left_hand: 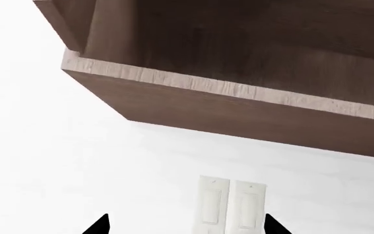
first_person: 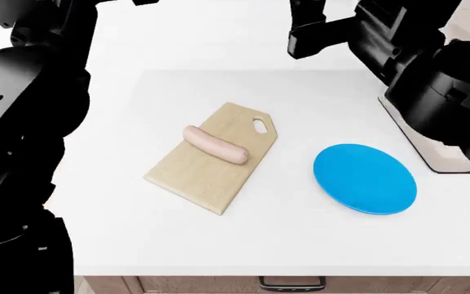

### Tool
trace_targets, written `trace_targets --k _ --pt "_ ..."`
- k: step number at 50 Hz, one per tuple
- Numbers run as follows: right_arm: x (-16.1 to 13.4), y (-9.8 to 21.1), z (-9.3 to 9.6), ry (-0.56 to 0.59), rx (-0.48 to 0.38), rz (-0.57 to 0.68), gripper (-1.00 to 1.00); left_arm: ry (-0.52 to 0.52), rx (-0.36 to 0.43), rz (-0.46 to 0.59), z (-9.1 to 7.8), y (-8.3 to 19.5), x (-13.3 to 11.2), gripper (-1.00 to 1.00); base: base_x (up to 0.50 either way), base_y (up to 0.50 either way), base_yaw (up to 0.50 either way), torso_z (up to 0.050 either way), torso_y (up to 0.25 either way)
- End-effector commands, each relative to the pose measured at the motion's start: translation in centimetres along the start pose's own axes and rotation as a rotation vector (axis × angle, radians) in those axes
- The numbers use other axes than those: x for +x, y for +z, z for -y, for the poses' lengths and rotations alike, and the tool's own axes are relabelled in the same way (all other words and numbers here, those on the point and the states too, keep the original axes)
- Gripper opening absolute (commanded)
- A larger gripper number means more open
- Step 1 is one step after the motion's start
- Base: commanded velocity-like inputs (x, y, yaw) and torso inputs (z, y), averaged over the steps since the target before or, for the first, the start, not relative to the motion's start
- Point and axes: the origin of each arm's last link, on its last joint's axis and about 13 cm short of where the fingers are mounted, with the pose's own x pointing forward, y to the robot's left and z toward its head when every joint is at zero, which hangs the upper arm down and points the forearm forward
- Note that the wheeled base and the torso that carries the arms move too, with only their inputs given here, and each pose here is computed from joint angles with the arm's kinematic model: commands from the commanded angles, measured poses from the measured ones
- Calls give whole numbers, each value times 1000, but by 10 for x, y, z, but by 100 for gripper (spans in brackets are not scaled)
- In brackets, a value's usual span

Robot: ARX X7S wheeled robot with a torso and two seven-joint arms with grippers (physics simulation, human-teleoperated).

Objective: Pick the sausage from the plate and place it on the cutting board. Then pick the condiment bottle from the cabinet and place it next to the cutting board.

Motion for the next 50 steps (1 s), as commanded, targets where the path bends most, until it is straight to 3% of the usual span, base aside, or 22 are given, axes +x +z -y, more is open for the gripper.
trace_targets --k 1,7,20,40,50 --pt "-37 27 5 -77 41 173 100 30 24 -140 -1 -14 57 100 0 0 0 0 0" --pt "-66 60 2 -106 8 310 100 32 66 -210 -5 -35 68 100 0 0 0 0 0" --pt "-94 110 -5 -148 -86 406 100 8 62 -226 -6 -40 69 100 0 0 0 0 0" --pt "-106 135 3 -208 -117 454 100 -14 97 -218 -5 -31 81 100 0 0 0 0 0" --pt "-111 133 0 -206 -143 462 100 -28 87 -222 -1 -28 82 100 85 -500 0 0 0"
